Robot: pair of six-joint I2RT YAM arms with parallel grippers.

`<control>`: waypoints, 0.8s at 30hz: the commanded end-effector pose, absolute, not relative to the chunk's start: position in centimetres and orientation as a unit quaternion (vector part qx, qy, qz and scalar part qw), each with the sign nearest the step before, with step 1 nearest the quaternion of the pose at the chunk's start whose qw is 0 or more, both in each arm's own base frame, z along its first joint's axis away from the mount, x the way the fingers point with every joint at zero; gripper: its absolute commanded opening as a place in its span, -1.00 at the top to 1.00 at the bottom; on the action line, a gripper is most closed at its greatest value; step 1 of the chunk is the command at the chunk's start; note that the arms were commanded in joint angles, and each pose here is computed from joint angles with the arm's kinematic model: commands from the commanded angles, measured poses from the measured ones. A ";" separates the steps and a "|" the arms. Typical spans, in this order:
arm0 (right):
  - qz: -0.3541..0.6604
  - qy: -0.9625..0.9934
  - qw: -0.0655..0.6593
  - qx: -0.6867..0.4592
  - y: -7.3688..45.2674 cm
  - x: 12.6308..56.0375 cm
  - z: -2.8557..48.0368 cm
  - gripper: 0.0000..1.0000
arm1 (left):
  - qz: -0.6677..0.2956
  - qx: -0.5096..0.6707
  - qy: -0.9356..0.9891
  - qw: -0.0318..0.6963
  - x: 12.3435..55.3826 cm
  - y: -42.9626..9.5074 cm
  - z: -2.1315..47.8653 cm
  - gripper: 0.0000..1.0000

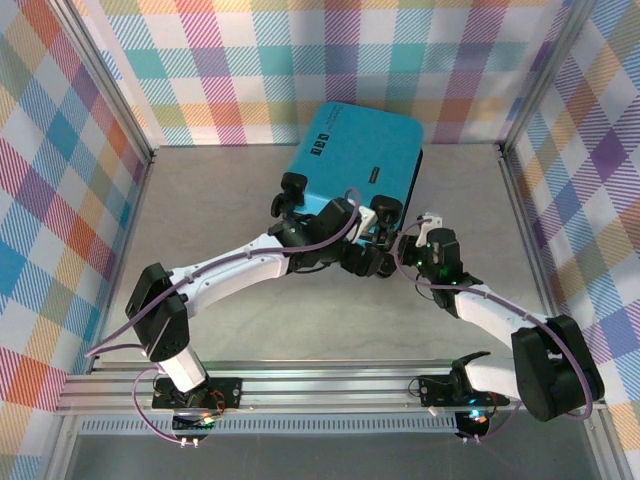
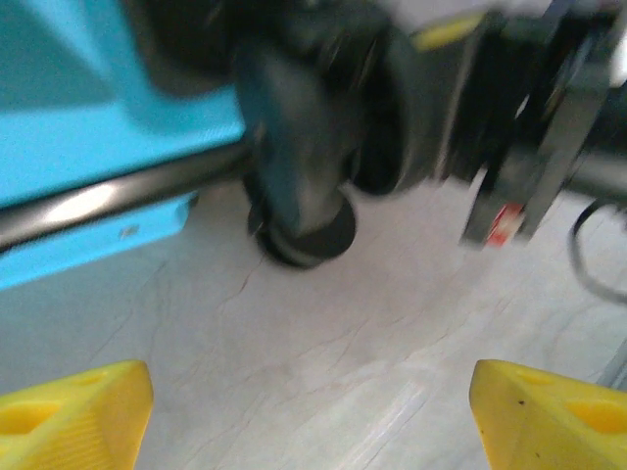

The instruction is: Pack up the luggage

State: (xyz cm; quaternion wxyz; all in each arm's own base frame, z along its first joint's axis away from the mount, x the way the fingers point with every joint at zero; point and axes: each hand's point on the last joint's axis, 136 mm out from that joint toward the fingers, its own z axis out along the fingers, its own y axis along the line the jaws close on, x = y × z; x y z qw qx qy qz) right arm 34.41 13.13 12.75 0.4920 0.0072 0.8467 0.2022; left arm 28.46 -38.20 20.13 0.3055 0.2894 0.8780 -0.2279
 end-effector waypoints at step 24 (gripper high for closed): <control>0.246 0.819 0.517 -0.033 15.3 33.0 14.8 1.00 | -0.175 0.254 0.892 0.330 34.3 -42.3 18.5 -0.23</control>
